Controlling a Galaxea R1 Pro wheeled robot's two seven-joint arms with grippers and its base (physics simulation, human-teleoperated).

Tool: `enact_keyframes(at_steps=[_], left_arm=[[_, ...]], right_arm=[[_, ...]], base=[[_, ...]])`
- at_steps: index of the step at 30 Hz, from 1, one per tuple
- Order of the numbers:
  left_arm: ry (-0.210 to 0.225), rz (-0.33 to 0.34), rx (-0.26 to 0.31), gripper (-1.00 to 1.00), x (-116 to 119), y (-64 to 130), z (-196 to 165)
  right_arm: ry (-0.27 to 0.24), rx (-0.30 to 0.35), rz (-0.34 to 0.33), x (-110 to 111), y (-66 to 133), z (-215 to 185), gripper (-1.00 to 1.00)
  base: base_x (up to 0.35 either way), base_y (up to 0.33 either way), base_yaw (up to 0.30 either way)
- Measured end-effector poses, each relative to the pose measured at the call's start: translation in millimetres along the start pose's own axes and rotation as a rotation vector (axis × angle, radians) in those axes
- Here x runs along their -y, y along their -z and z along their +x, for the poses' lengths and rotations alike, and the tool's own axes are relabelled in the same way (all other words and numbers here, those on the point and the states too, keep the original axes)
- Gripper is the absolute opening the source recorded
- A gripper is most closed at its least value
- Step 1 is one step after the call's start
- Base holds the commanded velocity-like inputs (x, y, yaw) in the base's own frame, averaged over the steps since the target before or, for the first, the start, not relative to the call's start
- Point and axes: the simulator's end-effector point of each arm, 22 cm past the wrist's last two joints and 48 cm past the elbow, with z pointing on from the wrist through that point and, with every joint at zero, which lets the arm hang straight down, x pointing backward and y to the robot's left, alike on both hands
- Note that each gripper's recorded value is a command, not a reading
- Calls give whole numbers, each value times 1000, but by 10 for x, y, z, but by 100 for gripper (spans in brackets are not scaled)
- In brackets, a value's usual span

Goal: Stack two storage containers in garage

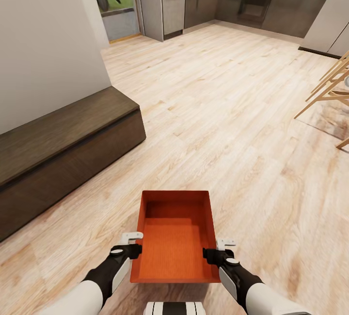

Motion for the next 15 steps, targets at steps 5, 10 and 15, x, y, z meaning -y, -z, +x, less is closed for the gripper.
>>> enact_keyframes(at_steps=[5, 10, 15], left_arm=[[1, 2, 0, 100, 14, 2, 1], [1, 3, 0, 100, 18, 2, 1], [2, 5, 1, 100, 29, 3, -1]], right_arm=[[0, 0, 1, 4, 0, -2, 100], [0, 1, 1, 6, 0, -5, 100], [0, 1, 0, 2, 0, -4, 100]], base=[[0, 0, 0], [0, 0, 0], [0, 0, 0]])
